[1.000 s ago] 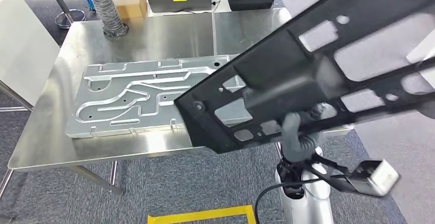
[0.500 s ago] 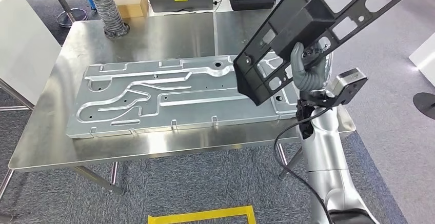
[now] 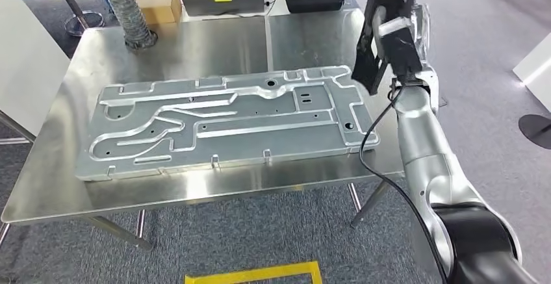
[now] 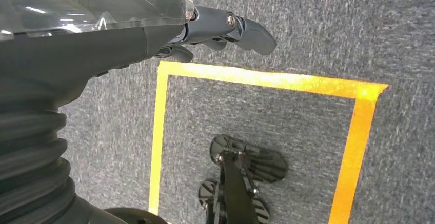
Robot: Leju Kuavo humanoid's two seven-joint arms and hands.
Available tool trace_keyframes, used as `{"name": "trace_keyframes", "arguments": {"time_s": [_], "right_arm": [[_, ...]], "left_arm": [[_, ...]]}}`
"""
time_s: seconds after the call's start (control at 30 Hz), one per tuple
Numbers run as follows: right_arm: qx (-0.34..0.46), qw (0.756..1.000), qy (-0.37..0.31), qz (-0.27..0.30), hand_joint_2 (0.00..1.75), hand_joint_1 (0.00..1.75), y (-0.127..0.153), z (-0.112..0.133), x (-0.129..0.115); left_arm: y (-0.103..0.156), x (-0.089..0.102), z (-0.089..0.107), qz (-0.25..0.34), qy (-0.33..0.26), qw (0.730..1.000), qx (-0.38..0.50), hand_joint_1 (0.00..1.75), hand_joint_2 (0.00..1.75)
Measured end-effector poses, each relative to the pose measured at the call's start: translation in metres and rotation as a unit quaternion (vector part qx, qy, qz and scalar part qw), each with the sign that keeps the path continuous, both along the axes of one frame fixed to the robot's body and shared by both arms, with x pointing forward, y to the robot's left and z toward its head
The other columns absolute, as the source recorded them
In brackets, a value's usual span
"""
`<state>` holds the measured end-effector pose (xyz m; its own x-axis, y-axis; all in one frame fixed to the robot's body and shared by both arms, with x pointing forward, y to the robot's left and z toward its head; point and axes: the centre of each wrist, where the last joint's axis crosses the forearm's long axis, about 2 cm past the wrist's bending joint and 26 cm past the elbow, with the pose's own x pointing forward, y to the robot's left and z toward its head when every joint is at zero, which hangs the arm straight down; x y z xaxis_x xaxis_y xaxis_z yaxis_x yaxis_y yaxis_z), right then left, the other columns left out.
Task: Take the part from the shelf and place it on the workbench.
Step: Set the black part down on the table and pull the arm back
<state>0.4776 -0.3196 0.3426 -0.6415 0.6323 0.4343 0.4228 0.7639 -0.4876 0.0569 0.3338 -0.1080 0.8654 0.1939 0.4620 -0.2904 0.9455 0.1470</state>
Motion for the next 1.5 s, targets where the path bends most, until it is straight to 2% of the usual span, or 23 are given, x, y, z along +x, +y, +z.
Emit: {"name": "trace_keyframes", "arguments": {"time_s": [0.07,0.2,0.37,0.47,0.53,0.67,0.83,1.1,1.33,1.5], "right_arm": [[-0.114,0.992,0.017,-0.055,1.75,1.71,0.016,0.011,0.007],[-0.304,0.945,0.049,-0.115,1.75,1.71,0.067,0.022,0.018],[-0.416,0.902,0.071,-0.093,1.75,1.71,0.115,0.015,0.019],[-0.482,0.869,0.089,-0.060,1.75,1.71,0.141,0.015,0.018],[-0.519,0.847,0.109,-0.035,1.75,1.71,0.159,0.005,0.014],[-0.550,0.824,0.137,-0.003,1.75,1.71,0.181,-0.020,0.006],[-0.557,0.812,0.177,0.018,1.75,1.71,0.181,-0.055,0.000],[-0.558,0.805,0.198,0.026,1.75,1.71,0.175,-0.076,-0.004],[-0.556,0.807,0.198,0.025,1.75,1.71,0.165,-0.103,-0.010],[-0.558,0.810,0.178,0.020,1.75,1.71,0.161,-0.108,-0.012]], "left_arm": [[-0.001,0.004,0.000,-0.002,-0.005,1.000,-0.002,0.00,1.75],[-0.002,0.012,0.002,-0.002,-0.015,1.000,-0.003,0.00,1.75],[-0.005,0.011,0.001,0.000,-0.015,1.000,-0.006,0.00,1.75],[-0.006,0.010,0.001,0.002,-0.014,1.000,-0.007,0.00,1.75],[-0.006,0.009,0.001,0.002,-0.013,1.000,-0.007,0.00,1.75],[-0.007,0.009,0.001,-0.003,-0.013,1.000,-0.009,0.00,1.75],[-0.007,0.009,0.001,-0.008,-0.010,1.000,-0.009,0.00,1.75],[-0.008,0.010,0.001,-0.007,-0.015,1.000,-0.011,0.00,1.75],[-0.008,0.010,0.001,-0.011,-0.016,1.000,-0.010,0.00,1.75],[-0.011,0.013,0.001,-0.017,-0.016,1.000,-0.010,0.00,1.75]]}}
